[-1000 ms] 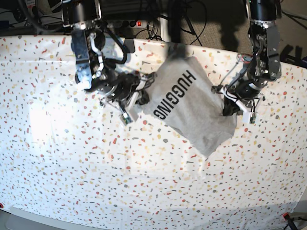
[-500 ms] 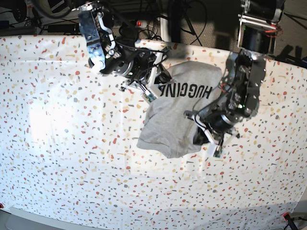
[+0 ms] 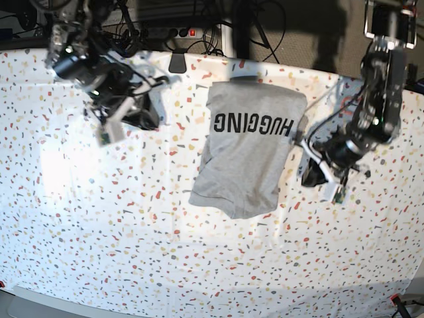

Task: Fold the T-shirt properly

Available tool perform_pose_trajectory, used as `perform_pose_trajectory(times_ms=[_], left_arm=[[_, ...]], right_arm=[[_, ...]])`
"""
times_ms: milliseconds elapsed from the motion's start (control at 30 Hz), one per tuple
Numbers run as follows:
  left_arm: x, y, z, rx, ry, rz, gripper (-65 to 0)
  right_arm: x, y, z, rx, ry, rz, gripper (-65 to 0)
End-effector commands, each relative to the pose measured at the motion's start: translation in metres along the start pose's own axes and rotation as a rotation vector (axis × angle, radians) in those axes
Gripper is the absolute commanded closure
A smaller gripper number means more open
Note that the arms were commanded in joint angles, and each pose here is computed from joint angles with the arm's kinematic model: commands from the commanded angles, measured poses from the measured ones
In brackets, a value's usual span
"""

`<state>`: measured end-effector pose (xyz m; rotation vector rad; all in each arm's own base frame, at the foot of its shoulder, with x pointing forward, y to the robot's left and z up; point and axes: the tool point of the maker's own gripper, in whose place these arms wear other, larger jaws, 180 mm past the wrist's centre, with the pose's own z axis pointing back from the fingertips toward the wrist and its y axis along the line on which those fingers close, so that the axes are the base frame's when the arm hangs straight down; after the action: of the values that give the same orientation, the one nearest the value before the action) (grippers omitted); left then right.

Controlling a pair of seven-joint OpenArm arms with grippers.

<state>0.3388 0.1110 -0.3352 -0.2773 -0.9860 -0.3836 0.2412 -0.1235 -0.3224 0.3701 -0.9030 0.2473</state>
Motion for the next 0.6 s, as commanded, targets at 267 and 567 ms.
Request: perform_pose_trajectory(times_ms=[267,567], left_arm=[[-0.074,0.009,0.090,0.087,0.065,0.227,0.0],[-0.177,0.015,0.180,0.229,0.300,0.323,0.0]], right_arm=[[-0.059,-0.027,0.088,-0.114,0.116,-0.193,0.0],[-0.151,-0.019,0.154,-0.208,0.374,-0.354,0.0]])
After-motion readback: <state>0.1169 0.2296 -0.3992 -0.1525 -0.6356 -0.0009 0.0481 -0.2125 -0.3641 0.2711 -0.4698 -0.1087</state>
